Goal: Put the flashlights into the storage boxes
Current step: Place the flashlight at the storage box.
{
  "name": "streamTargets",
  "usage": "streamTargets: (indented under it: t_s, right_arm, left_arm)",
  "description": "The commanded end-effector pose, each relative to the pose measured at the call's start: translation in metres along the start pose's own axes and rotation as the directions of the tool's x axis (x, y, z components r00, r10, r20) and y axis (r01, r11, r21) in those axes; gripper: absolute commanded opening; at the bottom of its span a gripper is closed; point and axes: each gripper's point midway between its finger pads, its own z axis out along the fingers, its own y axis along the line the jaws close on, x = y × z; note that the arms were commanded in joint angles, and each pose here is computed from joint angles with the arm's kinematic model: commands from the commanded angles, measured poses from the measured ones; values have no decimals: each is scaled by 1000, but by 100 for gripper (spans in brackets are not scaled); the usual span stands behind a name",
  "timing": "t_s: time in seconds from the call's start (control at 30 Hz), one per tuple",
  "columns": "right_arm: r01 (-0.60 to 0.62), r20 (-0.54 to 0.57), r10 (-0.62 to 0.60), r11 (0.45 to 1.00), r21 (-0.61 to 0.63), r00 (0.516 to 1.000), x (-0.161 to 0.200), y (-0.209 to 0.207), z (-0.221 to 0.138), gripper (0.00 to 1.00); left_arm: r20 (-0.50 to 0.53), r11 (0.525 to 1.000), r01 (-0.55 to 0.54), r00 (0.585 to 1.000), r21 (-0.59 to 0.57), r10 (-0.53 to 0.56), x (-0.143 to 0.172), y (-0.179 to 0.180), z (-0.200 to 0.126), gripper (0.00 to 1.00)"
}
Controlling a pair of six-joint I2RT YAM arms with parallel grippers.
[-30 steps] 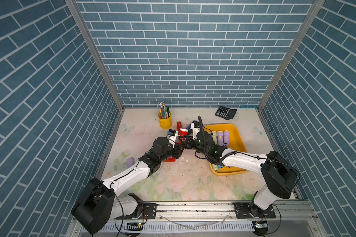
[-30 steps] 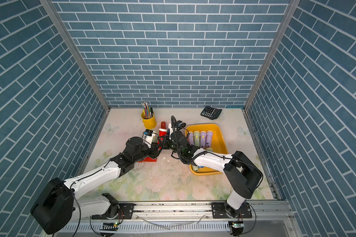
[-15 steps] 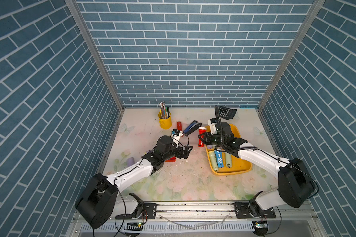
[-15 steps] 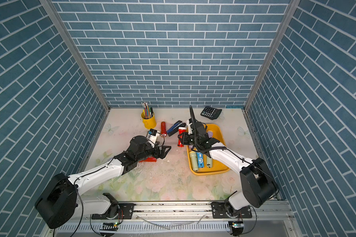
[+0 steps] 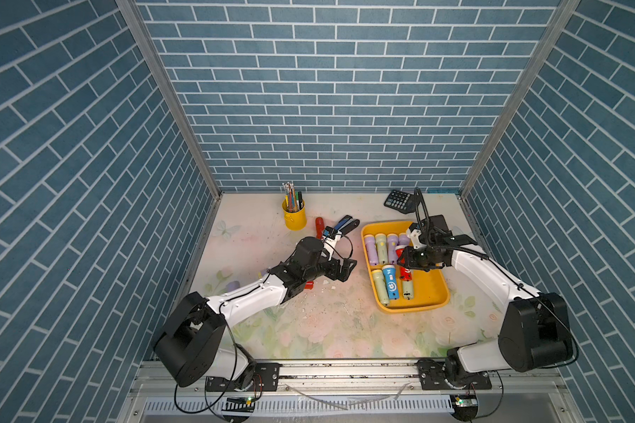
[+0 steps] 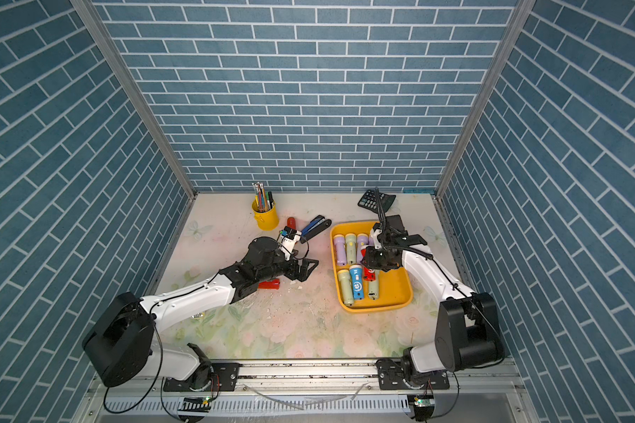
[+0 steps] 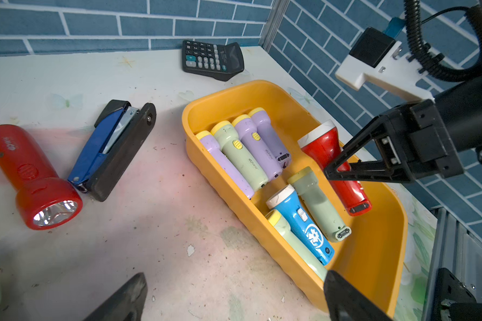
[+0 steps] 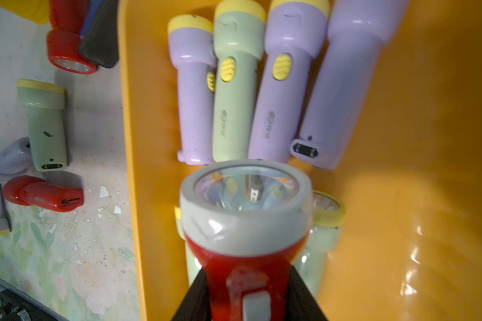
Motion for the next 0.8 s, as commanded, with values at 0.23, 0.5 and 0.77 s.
streamTargets:
  t_s: [0.23, 0.5, 0.77]
  right_arm:
    - [42, -134, -25, 992, 122, 991, 9, -34, -17, 28]
    - [12, -147, 2, 996, 91, 989, 0, -32, -2, 28]
    - [-28, -196, 75, 972, 233, 978, 4, -58, 0, 29]
  left_arm:
    - [-29, 1000, -20, 999, -7, 20, 1, -3, 5, 100]
    - [-47, 1000, -14, 999, -12, 14, 5, 0, 9, 100]
    - [-56, 1000, -14, 998, -18, 13, 8, 0, 9, 100]
